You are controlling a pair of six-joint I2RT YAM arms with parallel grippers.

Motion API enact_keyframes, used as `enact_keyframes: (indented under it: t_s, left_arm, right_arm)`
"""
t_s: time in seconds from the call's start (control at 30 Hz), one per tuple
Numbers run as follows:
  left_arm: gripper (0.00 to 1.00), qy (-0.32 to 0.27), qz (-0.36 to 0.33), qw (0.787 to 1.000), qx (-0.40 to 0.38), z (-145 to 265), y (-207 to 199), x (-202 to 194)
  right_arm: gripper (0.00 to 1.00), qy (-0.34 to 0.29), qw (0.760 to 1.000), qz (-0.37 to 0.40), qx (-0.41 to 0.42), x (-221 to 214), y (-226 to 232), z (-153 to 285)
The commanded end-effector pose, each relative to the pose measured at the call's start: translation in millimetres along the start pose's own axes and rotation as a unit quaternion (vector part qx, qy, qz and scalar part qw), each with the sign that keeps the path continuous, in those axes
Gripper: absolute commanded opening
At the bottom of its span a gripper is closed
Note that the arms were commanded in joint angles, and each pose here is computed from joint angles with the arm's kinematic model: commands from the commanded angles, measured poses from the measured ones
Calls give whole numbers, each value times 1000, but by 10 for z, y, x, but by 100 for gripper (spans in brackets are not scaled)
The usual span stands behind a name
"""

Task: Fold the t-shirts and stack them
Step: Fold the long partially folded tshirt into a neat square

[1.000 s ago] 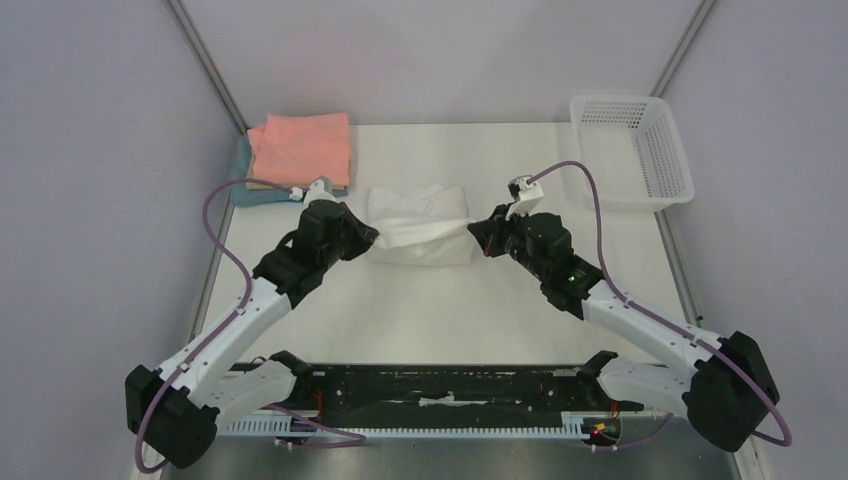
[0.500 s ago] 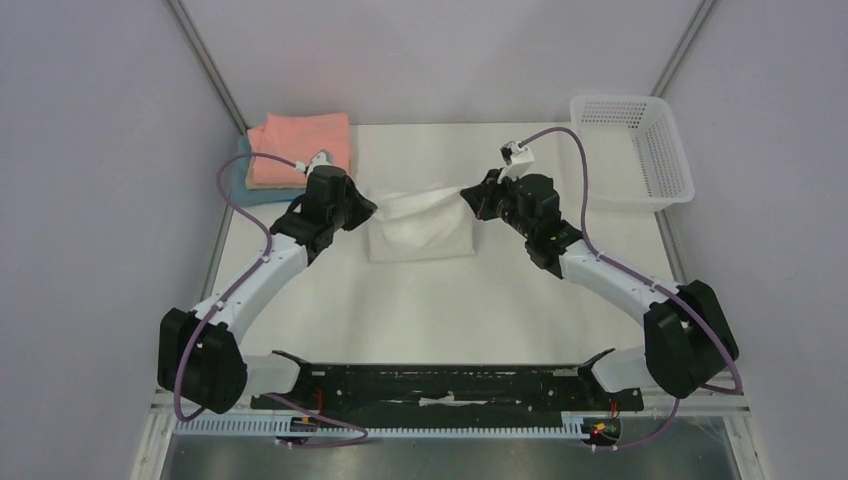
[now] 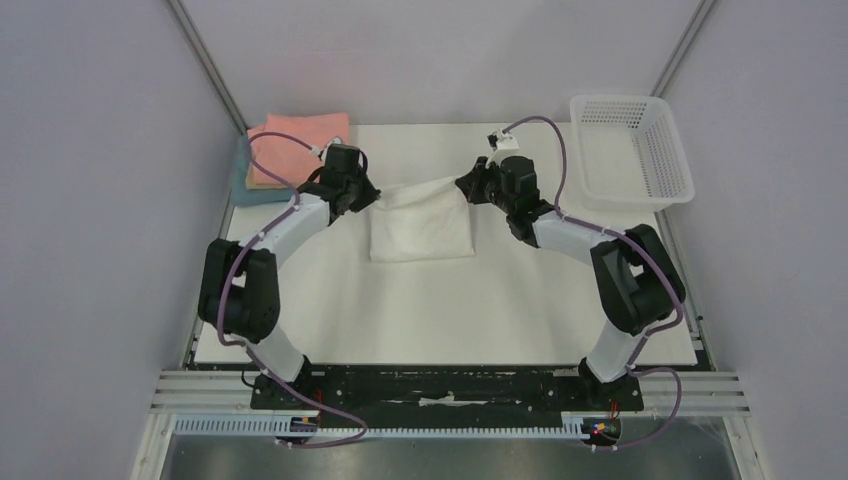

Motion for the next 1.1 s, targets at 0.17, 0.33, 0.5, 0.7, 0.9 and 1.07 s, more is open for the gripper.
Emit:
enact_keyframes:
  t_s: [0.17, 0.33, 0.5, 0.7, 0.9, 1.07]
  left_arm:
    - [2, 12, 7, 1000, -11, -583, 8, 138]
    - [43, 29, 34, 999, -27, -778, 34, 350]
    - [77, 23, 47, 996, -72, -704, -93, 646]
    - [79, 40, 31, 992, -115, -438, -130, 589]
    - [80, 83, -6, 973, -217, -189, -241, 322]
    - [81, 93, -7, 977, -193, -371, -259, 266]
  right_arm:
    - [1, -20, 999, -20, -33, 5, -280, -527]
    - [27, -4, 999, -29, -28, 4, -390, -912]
    - [97, 22, 999, -17, -16, 189, -363, -1101]
    - [98, 23, 1000, -17, 3, 144, -263, -678]
    - [98, 20, 995, -14, 97, 104, -36, -331]
    - [98, 32, 991, -37, 124, -18, -3, -347]
Point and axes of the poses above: each gripper's point midway between its finger pads, its own z axis back along the fingers, its own y axis along the line the jaws close on, x = y × z, the point moved 8 cm from there along z, back along the fingers, and after that the axes turned 3 degrees about z, right-handed, at the moved point
